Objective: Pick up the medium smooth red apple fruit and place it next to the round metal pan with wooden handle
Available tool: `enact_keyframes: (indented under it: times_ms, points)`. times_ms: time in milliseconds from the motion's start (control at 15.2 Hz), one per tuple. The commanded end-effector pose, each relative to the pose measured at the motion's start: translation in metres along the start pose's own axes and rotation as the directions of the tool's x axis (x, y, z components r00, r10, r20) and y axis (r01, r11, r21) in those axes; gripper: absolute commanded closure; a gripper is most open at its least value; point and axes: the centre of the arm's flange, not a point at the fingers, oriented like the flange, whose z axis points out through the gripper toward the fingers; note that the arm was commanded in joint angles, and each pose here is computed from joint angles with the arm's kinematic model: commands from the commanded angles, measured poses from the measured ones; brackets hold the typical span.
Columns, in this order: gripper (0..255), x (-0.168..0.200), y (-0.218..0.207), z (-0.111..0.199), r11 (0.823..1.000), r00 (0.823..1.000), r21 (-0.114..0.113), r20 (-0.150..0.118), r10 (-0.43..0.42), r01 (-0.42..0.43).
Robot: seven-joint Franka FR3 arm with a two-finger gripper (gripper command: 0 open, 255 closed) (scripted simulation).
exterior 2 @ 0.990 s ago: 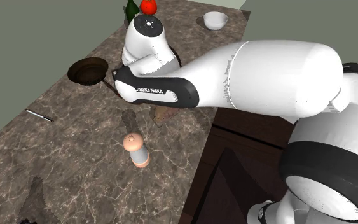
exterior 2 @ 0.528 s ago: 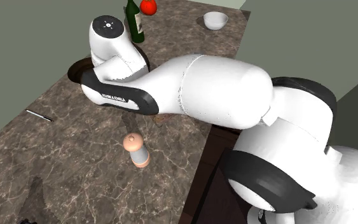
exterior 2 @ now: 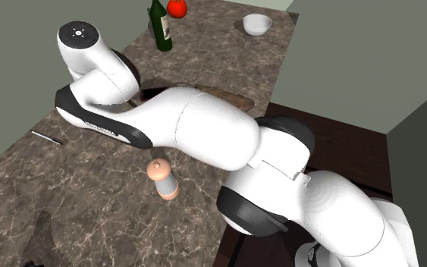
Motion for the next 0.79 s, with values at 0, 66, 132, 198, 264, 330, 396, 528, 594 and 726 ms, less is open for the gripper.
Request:
enact_keyframes:
  times_ms: [0, 66, 132, 198, 264, 330, 396, 528, 594, 726]
  points:
    - [255, -0.004, -0.003, 0.008, 1.000, 1.000, 0.000, 0.000, 0.000, 0.000]
    - [255, -0.007, -0.002, 0.013, 1.000, 1.000, 0.000, 0.000, 0.000, 0.000]
    - [255, -0.010, -0.001, 0.017, 1.000, 1.000, 0.000, 0.000, 0.000, 0.000]
    - [255, -0.012, 0.000, 0.022, 1.000, 1.000, 0.000, 0.000, 0.000, 0.000]
    - [255, -0.015, 0.001, 0.026, 1.000, 1.000, 0.000, 0.000, 0.000, 0.000]
    - [255, -0.018, 0.002, 0.031, 1.000, 1.000, 0.000, 0.000, 0.000, 0.000]
    - [255, -0.020, 0.003, 0.035, 1.000, 1.000, 0.000, 0.000, 0.000, 0.000]
    - [255, -0.026, 0.005, 0.044, 1.000, 1.000, 0.000, 0.000, 0.000, 0.000]
    - [255, -0.028, 0.006, 0.049, 1.000, 1.000, 0.000, 0.000, 0.000, 0.000]
    - [255, -0.034, 0.008, 0.057, 1.000, 1.000, 0.000, 0.000, 0.000, 0.000]
